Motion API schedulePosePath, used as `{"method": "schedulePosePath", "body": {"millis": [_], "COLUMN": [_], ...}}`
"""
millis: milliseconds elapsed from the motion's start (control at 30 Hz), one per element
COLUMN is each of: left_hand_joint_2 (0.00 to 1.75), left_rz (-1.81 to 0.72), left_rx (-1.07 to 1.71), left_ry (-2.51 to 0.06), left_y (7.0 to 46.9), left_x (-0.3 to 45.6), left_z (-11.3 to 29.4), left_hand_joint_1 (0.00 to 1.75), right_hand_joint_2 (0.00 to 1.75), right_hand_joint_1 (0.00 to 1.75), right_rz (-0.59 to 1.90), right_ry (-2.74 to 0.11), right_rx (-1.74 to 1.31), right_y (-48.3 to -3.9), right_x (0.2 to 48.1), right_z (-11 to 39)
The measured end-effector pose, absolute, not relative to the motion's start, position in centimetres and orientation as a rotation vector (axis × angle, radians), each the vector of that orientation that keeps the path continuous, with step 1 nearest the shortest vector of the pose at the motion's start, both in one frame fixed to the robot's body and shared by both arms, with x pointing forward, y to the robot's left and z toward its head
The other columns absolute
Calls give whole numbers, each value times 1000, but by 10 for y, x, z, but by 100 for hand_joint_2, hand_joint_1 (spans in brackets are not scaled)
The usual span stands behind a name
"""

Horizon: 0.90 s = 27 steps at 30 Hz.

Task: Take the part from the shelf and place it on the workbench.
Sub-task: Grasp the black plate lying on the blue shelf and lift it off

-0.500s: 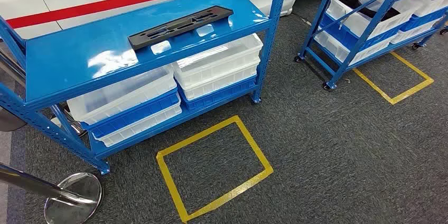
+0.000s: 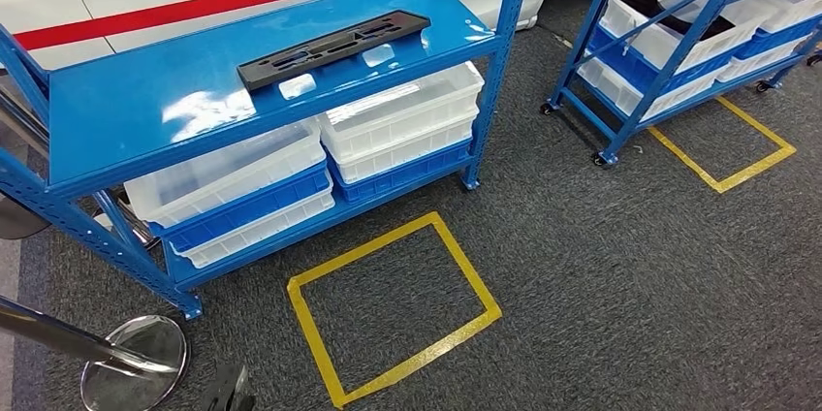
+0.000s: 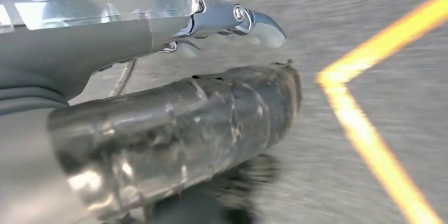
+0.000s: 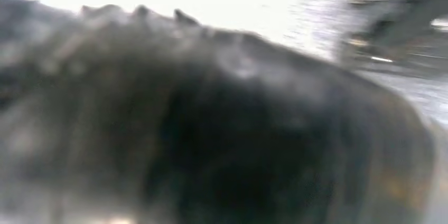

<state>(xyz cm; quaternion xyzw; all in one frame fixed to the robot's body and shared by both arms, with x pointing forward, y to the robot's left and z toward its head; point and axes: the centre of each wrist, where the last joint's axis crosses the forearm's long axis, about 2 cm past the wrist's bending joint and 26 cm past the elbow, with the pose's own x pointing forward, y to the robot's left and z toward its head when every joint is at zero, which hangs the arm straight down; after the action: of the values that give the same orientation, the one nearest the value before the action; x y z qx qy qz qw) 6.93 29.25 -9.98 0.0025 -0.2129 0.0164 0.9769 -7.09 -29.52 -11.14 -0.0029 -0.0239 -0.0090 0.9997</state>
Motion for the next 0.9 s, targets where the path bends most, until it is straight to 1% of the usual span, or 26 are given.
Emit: {"method": "schedulePosePath", "body": {"millis": [100, 200, 267, 333, 433, 500, 600, 733, 800, 833, 900], "left_hand_joint_2": [0, 0, 0, 0, 0, 0, 0, 0, 0, 0, 0], "left_rz": [33, 33, 33, 33, 33, 33, 31, 26, 25, 24, 24], "left_rx": [6, 6, 8, 8, 7, 6, 4, 3, 3, 4, 4], "left_ry": [-545, -641, -677, -674, -581, -469, -274, -25, 65, 92, 96], "left_y": [293, 294, 295, 295, 294, 293, 292, 291, 291, 291, 291], "left_x": [111, 144, 155, 153, 117, 77, 4, -89, -122, -133, -133], "left_z": [-88, -75, -70, -70, -84, -96, -109, -109, -104, -102, -102], "left_hand_joint_1": [0, 0, 0, 0, 0, 0, 0, 0, 0, 0, 0], "right_hand_joint_2": [0, 0, 0, 0, 0, 0, 0, 175, 175, 175, 175], "right_hand_joint_1": [0, 0, 0, 0, 0, 0, 0, 0, 0, 0, 0], "right_rz": [-16, -16, -15, -15, -15, -15, -16, -16, -16, -16, -16], "right_ry": [70, 169, 205, 204, 114, -2, -202, -458, -543, -565, -560], "right_rx": [-4, -5, -7, -8, -7, -6, -5, -4, -4, -5, -5], "right_y": [-294, -294, -294, -294, -294, -294, -294, -294, -294, -294, -294], "right_x": [-116, -153, -166, -165, -130, -86, -10, 84, 113, 120, 117], "right_z": [-106, -98, -94, -95, -103, -110, -112, -97, -88, -85, -86]}}
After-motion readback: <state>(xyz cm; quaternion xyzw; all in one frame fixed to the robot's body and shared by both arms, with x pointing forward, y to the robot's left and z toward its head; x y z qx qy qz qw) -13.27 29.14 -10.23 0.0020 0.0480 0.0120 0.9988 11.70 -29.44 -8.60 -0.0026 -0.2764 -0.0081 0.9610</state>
